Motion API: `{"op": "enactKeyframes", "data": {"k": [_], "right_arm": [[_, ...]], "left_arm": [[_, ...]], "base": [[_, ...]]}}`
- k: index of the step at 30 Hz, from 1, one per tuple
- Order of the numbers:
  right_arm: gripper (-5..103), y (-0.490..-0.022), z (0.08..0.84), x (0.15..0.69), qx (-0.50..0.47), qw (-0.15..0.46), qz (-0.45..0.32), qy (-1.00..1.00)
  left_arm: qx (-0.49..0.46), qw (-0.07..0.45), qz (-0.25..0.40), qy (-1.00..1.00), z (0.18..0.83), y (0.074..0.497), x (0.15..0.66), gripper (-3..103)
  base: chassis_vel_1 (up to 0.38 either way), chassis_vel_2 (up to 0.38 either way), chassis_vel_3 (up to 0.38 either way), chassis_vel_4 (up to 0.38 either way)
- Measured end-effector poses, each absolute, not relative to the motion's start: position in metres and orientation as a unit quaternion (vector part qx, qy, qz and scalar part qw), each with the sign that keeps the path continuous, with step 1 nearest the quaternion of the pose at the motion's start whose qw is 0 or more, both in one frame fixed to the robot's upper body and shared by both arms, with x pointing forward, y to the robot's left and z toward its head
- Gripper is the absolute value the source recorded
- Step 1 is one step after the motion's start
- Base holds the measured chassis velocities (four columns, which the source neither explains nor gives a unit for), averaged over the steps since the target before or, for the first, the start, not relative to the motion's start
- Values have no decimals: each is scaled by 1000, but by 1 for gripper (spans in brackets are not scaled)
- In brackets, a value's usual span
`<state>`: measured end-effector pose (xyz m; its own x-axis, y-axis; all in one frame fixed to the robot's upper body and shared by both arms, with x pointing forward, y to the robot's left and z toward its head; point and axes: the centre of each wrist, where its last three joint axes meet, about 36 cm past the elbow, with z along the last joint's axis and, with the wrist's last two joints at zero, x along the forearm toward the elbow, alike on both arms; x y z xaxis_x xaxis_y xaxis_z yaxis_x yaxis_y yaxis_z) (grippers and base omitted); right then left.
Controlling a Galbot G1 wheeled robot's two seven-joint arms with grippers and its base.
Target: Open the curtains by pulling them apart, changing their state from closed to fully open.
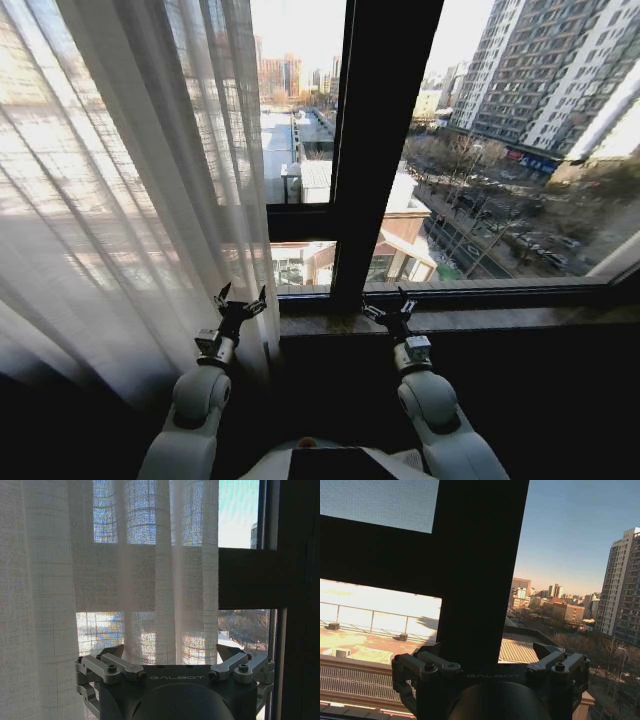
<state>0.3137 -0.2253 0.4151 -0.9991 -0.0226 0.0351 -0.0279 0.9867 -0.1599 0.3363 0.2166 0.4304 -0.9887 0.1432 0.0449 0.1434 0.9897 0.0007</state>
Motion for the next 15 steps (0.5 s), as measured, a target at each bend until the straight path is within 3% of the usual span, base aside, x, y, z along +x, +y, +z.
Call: {"op": "enactKeyframes", "data": {"k": [12, 15], "right_arm": [[100, -235, 418, 316, 0, 6, 87, -996], [100, -234, 417, 319, -1, 5, 84, -996]], "left_arm": [[-25, 30, -16, -999, 439, 217, 343, 101], [-2, 22, -26, -999, 449, 227, 334, 88]], "base": [[0, 0, 0, 0], [0, 0, 0, 0]]}}
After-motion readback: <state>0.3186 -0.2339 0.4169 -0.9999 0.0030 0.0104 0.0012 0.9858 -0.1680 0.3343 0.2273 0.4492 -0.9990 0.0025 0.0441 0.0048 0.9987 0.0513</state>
